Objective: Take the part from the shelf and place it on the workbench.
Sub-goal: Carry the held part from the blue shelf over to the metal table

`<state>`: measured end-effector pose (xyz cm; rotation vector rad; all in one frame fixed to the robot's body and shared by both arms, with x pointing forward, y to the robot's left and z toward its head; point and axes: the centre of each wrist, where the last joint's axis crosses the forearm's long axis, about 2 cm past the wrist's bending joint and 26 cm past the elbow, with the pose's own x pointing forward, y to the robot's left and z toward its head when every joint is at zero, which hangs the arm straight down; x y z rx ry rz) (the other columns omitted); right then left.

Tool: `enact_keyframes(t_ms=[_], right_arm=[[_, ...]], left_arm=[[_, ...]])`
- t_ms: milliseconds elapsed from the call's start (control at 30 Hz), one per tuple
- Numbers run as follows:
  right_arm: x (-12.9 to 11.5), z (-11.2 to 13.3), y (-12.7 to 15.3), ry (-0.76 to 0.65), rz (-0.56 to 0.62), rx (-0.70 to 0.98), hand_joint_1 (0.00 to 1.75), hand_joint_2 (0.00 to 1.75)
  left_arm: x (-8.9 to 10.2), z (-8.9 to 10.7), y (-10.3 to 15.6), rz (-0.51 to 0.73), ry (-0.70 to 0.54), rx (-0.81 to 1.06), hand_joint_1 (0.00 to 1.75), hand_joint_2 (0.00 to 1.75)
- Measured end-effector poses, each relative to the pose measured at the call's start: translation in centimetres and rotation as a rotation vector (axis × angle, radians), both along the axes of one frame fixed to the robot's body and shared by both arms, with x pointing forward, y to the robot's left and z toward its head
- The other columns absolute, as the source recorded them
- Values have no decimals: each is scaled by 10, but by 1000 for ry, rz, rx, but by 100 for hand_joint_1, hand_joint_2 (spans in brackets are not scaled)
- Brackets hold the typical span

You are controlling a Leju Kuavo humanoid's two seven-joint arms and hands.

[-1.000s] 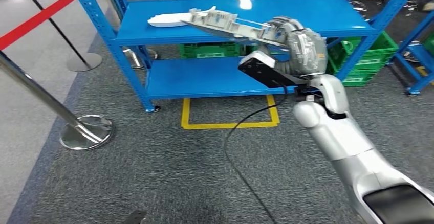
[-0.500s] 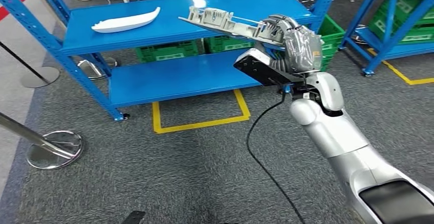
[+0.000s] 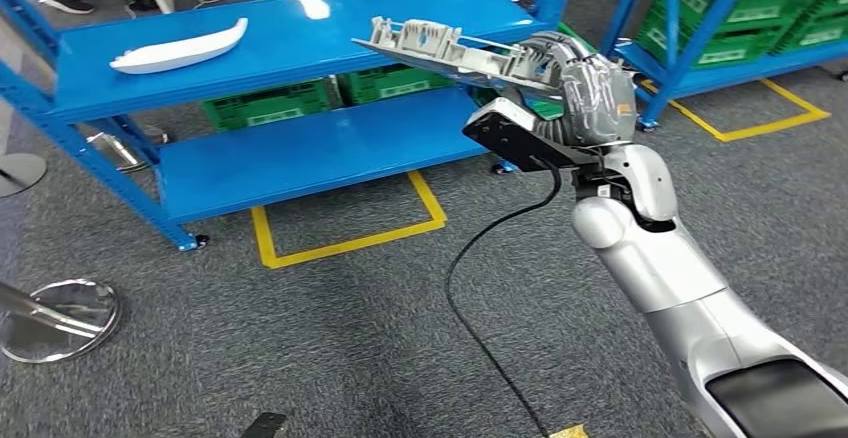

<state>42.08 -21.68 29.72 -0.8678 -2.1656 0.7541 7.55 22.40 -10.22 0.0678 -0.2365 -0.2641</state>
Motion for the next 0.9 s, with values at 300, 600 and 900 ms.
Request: enact_keyframes(t_ms=[300, 600, 900], right_arm=[[0, 1, 2, -2, 3, 2, 175, 175], [0, 2, 2, -3, 4, 2, 175, 175], [0, 2, 3, 2, 5, 4, 175, 175]], left_arm=[[1, 0, 0, 1, -3, 2, 0, 175], [2, 0, 1, 0, -4, 0, 0, 175], [-1, 0, 0, -3, 2, -4, 0, 175]])
